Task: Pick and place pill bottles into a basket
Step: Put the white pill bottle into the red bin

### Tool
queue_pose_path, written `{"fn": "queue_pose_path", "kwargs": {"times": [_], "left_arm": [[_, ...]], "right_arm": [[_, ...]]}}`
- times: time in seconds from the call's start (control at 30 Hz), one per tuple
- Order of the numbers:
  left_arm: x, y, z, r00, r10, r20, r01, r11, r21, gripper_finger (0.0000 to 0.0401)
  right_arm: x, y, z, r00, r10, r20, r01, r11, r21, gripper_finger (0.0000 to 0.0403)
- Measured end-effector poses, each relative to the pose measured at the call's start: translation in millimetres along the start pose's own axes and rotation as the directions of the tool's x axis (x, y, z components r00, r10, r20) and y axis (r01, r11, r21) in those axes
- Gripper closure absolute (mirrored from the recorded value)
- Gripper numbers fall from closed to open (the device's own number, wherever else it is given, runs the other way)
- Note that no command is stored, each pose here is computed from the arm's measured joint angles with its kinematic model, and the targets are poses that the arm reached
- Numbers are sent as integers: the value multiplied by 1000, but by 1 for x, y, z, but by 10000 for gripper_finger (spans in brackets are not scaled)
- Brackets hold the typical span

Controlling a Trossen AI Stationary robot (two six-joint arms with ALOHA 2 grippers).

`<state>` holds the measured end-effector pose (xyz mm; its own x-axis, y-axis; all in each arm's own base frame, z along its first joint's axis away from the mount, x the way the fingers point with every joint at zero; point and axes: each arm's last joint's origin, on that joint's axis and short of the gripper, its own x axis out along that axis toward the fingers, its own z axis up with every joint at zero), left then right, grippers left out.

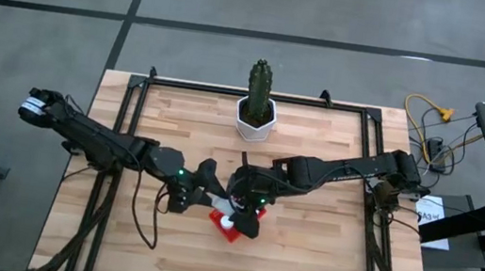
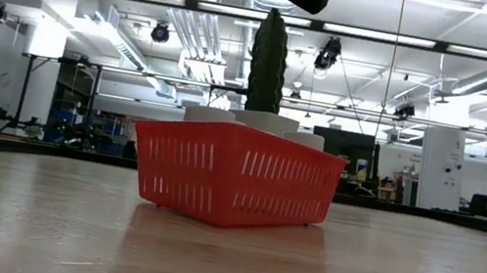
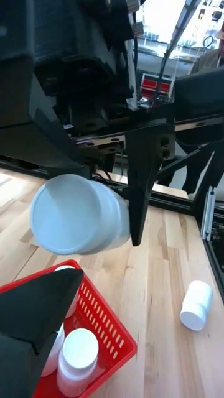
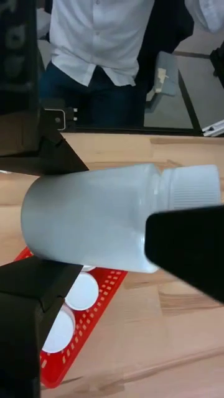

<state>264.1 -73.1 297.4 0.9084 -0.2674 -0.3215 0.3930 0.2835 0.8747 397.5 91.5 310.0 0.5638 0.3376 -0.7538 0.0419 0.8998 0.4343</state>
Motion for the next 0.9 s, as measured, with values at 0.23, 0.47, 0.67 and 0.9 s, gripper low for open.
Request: {"fn": "queue_pose_path", "kwargs": {"times": [0.23,0.47,0.67,0.9], "left_arm": [[0,0,0,1000,-3,7,3,1000,-14,141],[0,0,1,1000,-3,10,3,1000,-26,141],[0,0,5,1000,-2,31,2,1000,-23,158],[5,-2,5,999,-10,31,10,1000,-22,216]], "right_arm": [[0,0,0,1000,1,0,-1,1000,-4,246],[0,0,0,1000,1,2,-1,1000,-4,246],[0,0,0,1000,1,2,-1,1000,-9,246],[0,0,0,1000,-2,-3,2,1000,-15,246]]}}
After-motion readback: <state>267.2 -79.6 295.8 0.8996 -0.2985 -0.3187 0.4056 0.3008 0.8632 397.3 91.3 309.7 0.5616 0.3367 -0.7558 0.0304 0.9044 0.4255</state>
